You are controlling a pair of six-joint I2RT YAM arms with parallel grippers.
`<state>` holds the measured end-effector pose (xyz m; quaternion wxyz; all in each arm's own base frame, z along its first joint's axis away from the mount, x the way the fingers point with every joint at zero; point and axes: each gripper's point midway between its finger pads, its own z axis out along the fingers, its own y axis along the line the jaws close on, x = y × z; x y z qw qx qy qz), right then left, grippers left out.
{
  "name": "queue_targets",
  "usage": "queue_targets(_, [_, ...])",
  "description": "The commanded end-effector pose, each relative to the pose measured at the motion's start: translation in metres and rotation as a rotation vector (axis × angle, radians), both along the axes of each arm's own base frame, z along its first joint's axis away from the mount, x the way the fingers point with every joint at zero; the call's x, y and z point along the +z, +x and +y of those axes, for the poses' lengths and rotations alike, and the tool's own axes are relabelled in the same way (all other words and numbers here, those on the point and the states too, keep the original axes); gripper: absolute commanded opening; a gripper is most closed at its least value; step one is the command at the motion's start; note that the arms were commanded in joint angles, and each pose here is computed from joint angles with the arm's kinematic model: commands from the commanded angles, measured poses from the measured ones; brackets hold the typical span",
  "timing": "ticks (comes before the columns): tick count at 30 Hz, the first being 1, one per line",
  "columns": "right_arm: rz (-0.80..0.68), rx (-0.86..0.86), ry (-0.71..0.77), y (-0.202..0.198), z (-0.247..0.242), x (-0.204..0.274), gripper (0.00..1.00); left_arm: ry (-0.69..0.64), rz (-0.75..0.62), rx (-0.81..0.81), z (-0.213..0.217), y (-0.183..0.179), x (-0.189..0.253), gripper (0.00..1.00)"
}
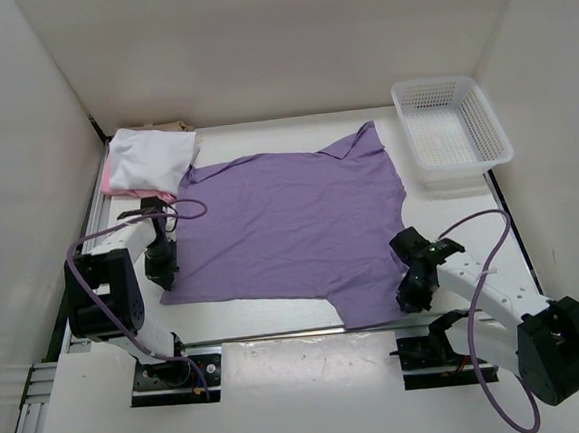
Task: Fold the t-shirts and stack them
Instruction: Flatten out the tshirt
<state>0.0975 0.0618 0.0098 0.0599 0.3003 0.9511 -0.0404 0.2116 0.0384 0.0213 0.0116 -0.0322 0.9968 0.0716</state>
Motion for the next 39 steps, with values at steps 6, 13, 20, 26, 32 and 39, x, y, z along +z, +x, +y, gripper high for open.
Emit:
queue_targets(6, [-0.150, -0.073, -0.085, 0.023, -0.013, 0.013, 0.00, 0.036, -0.067, -0.001, 0.005, 0.007, 0.036, 0.10])
queue_targets(13, [-0.395, -0.152, -0.098, 0.024, -0.013, 0.099, 0.00, 0.171, -0.088, 0.010, 0.026, -0.022, 0.061, 0.10])
queue_targets(20, [-0.534, -0.103, -0.142, 0.035, -0.013, 0.153, 0.00, 0.136, -0.076, -0.003, 0.018, -0.032, 0.073, 0.10])
queue_targets(26, [-0.607, -0.062, -0.211, 0.059, -0.009, 0.182, 0.00, 0.108, -0.010, -0.008, 0.015, -0.012, 0.062, 0.10])
queue_targets(32, [-0.465, -0.068, -0.154, 0.031, -0.004, 0.130, 0.00, 0.090, 0.149, -0.016, 0.012, -0.051, 0.025, 0.16])
queue_targets(39, [-0.376, -0.110, -0.091, 0.006, -0.005, 0.093, 0.00, 0.100, 0.121, 0.049, 0.025, -0.050, 0.018, 0.63])
